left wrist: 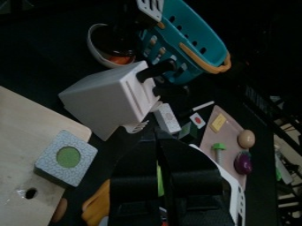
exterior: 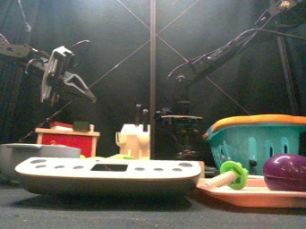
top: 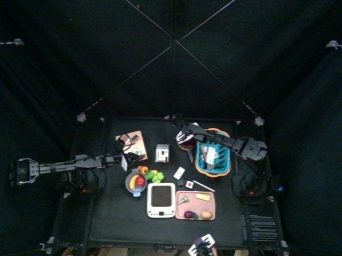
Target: Place pot lid above knife holder
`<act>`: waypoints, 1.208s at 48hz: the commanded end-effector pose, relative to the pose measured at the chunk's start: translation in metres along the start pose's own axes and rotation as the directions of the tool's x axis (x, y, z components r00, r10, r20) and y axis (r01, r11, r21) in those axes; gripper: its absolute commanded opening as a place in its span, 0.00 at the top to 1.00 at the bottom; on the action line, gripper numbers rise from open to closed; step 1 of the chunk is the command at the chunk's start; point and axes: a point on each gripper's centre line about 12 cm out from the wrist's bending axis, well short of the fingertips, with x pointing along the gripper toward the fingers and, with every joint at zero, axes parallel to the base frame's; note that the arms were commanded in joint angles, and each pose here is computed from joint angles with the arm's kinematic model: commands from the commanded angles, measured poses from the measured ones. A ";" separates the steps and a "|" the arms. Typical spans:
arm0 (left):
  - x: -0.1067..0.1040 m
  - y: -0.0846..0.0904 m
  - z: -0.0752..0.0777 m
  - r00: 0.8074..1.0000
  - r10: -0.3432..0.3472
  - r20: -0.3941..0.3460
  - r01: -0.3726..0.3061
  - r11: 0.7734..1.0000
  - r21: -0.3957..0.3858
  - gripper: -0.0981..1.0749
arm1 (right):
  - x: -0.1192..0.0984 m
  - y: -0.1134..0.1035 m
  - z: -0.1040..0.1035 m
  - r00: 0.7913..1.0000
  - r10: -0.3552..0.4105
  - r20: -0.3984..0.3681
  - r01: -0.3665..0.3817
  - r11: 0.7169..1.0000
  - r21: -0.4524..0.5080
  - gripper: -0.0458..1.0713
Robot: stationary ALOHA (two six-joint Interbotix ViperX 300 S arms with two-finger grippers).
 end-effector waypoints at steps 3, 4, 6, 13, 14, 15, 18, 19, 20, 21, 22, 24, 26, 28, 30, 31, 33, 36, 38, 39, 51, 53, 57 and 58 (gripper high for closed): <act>0.000 -0.002 0.004 1.000 -0.007 0.012 0.007 1.000 -0.001 0.70 | -0.055 0.007 0.020 0.989 0.043 0.141 -0.042 0.999 -0.010 0.35; 0.000 -0.002 0.004 1.000 -0.007 0.012 0.007 1.000 0.000 0.70 | -0.060 0.009 0.023 0.986 0.052 0.161 -0.051 0.999 -0.011 0.35; 0.000 -0.002 0.004 1.000 -0.007 0.012 0.007 1.000 0.000 0.70 | -0.067 0.014 0.030 0.977 0.072 0.201 -0.070 0.997 -0.014 0.35; -0.001 -0.002 0.003 1.000 -0.006 0.011 0.006 1.000 0.000 0.70 | -0.051 0.036 0.053 0.951 0.124 0.284 -0.118 0.992 -0.038 0.35; -0.001 -0.001 0.002 1.000 -0.006 0.011 0.006 1.000 0.000 0.70 | -0.047 0.039 0.054 0.950 0.130 0.283 -0.124 0.992 -0.039 0.35; -0.001 -0.002 0.003 1.000 -0.007 0.012 0.007 1.000 0.000 0.70 | -0.044 0.040 0.055 0.950 0.132 0.282 -0.126 0.991 -0.039 0.35; -0.003 -0.001 0.003 1.000 -0.008 0.017 0.008 1.000 0.000 0.70 | -0.036 0.044 0.060 0.949 0.131 0.288 -0.123 0.991 -0.045 0.34; -0.003 -0.002 0.004 1.000 -0.010 0.021 0.010 1.000 0.000 0.70 | -0.036 0.045 0.061 0.946 0.135 0.294 -0.127 0.991 -0.047 0.34; -0.003 -0.002 0.004 1.000 -0.010 0.021 0.010 1.000 0.000 0.70 | -0.035 0.047 0.064 0.942 0.141 0.306 -0.133 0.990 -0.049 0.33; -0.004 -0.002 0.004 1.000 -0.010 0.021 0.010 1.000 0.000 0.70 | -0.034 0.048 0.067 0.935 0.150 0.322 -0.141 0.989 -0.052 0.33; -0.004 -0.002 0.004 1.000 -0.010 0.021 0.010 1.000 0.000 0.70 | -0.035 0.051 0.069 0.927 0.161 0.338 -0.151 0.987 -0.056 0.32; -0.004 -0.001 0.003 1.000 -0.009 0.019 0.009 1.000 0.000 0.70 | -0.035 0.054 0.071 0.919 0.174 0.354 -0.164 0.985 -0.058 0.32; -0.004 -0.001 0.003 1.000 -0.009 0.019 0.009 1.000 0.000 0.70 | -0.033 0.054 0.072 0.920 0.175 0.352 -0.165 0.985 -0.057 0.32; -0.004 -0.001 0.004 1.000 -0.009 0.021 0.009 1.000 -0.001 0.70 | -0.032 0.055 0.072 0.918 0.175 0.355 -0.165 0.984 -0.059 0.32; -0.004 -0.002 0.004 1.000 -0.010 0.021 0.010 1.000 0.000 0.70 | -0.031 0.056 0.072 0.918 0.175 0.357 -0.164 0.985 -0.061 0.30; -0.004 -0.001 0.003 1.000 -0.009 0.019 0.009 1.000 0.000 0.70 | -0.030 0.057 0.073 0.916 0.178 0.359 -0.166 0.984 -0.063 0.27; -0.004 -0.001 0.003 1.000 -0.009 0.019 0.009 1.000 0.000 0.70 | -0.031 0.061 0.073 0.913 0.183 0.366 -0.169 0.983 -0.071 0.20; -0.004 -0.001 0.003 1.000 -0.009 0.019 0.009 1.000 0.000 0.70 | -0.032 0.063 0.073 0.911 0.183 0.368 -0.166 0.983 -0.077 0.09; -0.004 -0.001 0.003 1.000 -0.009 0.018 0.009 1.000 0.000 0.70 | -0.032 0.064 0.072 0.913 0.181 0.366 -0.163 0.983 -0.079 0.04; -0.004 -0.001 0.003 1.000 -0.009 0.018 0.009 1.000 0.000 0.70 | -0.032 0.064 0.072 0.914 0.178 0.364 -0.161 0.984 -0.079 0.04; -0.004 -0.001 0.002 1.000 -0.008 0.017 0.008 1.000 0.000 0.70 | -0.032 0.063 0.065 0.937 0.132 0.324 -0.108 0.990 -0.093 0.04; -0.004 -0.001 0.002 1.000 -0.008 0.017 0.008 1.000 0.000 0.70 | -0.032 0.063 0.065 0.938 0.131 0.322 -0.106 0.990 -0.092 0.04; -0.004 0.000 0.000 1.000 -0.006 0.013 0.006 1.000 0.000 0.70 | -0.031 0.062 0.062 0.945 0.119 0.304 -0.096 0.991 -0.091 0.04; -0.004 0.000 0.000 1.000 -0.006 0.013 0.006 1.000 0.000 0.70 | -0.032 0.063 0.062 0.946 0.118 0.301 -0.095 0.991 -0.092 0.04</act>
